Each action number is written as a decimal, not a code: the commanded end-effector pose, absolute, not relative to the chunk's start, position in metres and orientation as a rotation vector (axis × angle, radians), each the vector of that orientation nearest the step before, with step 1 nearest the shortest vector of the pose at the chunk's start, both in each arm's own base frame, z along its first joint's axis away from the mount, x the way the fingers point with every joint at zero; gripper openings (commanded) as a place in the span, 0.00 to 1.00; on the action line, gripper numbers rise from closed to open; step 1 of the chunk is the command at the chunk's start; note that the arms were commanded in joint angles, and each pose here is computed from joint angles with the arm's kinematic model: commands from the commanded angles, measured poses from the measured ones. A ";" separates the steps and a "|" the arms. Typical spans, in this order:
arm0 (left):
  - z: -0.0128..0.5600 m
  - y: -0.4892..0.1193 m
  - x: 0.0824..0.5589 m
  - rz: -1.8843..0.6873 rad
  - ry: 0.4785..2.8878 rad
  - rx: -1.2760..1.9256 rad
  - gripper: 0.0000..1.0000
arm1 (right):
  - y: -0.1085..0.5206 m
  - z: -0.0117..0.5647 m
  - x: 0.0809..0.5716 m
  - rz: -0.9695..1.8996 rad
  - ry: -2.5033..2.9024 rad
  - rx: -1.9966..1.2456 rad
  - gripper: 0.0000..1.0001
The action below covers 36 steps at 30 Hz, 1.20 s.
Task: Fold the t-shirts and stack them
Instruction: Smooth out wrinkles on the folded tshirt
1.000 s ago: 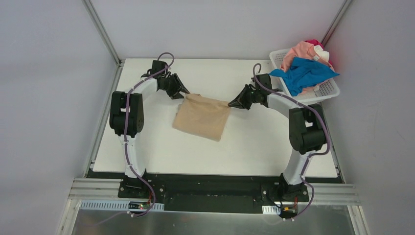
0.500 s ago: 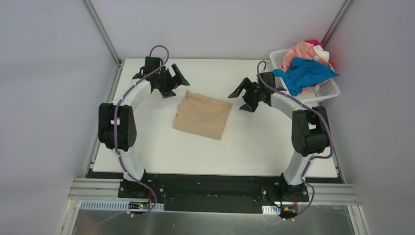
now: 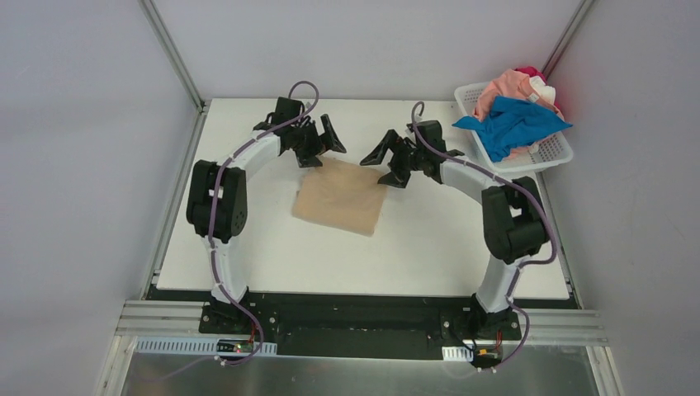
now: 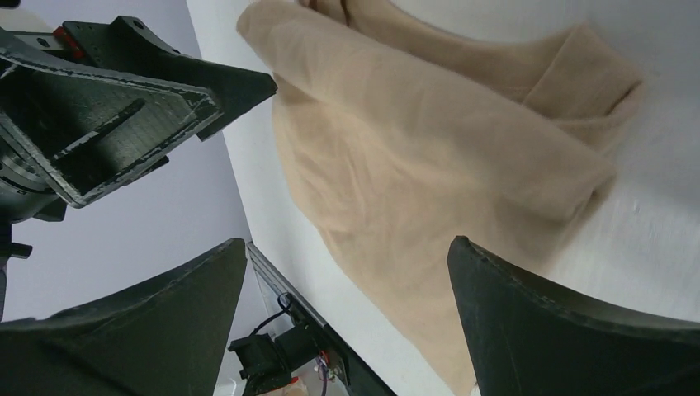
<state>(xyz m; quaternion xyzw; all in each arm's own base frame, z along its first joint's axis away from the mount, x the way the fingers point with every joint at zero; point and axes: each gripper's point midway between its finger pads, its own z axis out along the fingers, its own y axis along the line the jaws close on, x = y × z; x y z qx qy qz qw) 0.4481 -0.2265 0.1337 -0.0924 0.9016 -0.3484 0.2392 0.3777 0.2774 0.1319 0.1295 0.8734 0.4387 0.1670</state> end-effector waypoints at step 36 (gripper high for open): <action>0.132 -0.124 0.420 -0.487 2.402 -0.525 0.99 | 0.196 0.155 0.414 0.694 2.284 0.507 1.00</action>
